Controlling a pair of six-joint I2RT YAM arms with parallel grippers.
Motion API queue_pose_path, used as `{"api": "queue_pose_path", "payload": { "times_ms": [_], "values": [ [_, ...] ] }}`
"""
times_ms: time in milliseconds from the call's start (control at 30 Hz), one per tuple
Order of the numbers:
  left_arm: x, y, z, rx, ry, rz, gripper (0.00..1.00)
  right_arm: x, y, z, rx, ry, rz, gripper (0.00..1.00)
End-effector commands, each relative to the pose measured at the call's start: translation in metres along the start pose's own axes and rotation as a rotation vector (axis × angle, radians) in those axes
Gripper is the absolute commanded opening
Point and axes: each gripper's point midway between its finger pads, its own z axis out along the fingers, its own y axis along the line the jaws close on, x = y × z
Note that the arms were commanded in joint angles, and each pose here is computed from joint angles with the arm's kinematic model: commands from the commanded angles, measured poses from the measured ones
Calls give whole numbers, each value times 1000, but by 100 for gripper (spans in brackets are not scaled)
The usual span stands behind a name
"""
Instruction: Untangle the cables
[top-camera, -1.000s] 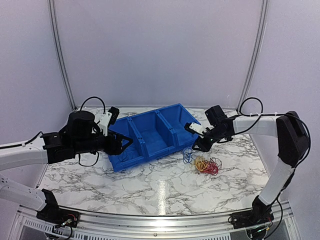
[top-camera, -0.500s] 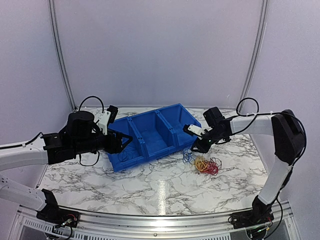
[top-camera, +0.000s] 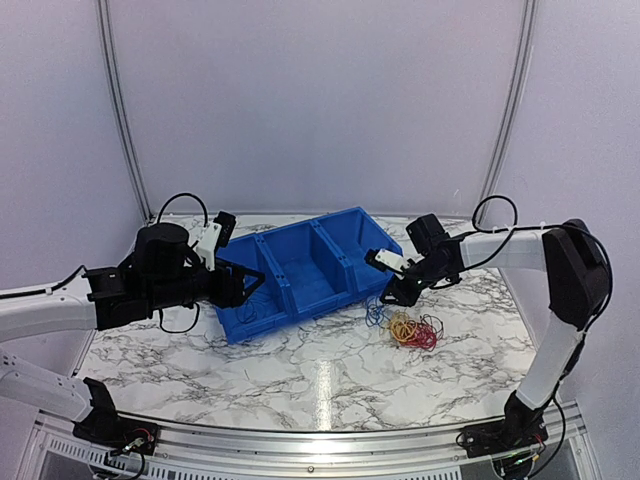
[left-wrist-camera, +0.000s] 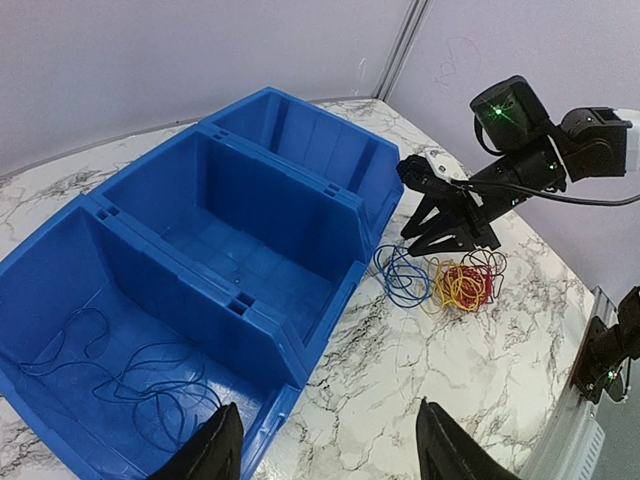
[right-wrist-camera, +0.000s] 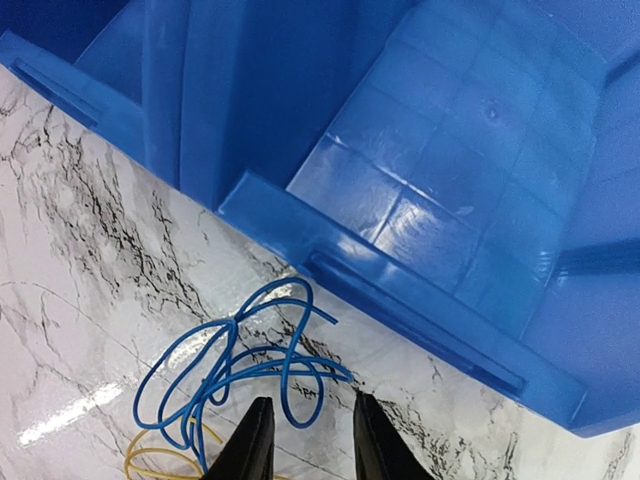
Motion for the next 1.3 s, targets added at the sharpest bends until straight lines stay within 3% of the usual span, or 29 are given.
{"api": "queue_pose_path", "payload": {
  "times_ms": [0,167,433,633,767,933,1267],
  "values": [
    [2,0,2,-2,-12,-8,61,-4,-5,3,-3,-10,2,27],
    [3,1,2,-4,-13,-13,61,-4,-6,4,2,-10,1,20],
    [2,-1,9,6,-20,-21,61,-5,-3,2,-11,-10,-1,0],
    [-13,-17,20,23,-55,-20,61,-29,7,-42,-9,-83,-34,0],
    [-29,-38,35,-1,-90,28,70,-57,26,-92,-44,-192,-65,0],
    [-35,-62,67,18,-148,-14,71,-78,49,-138,-89,-292,-89,0],
    [-47,-137,125,240,-222,-23,69,-91,68,-168,-98,-338,-125,0]
  ]
}}
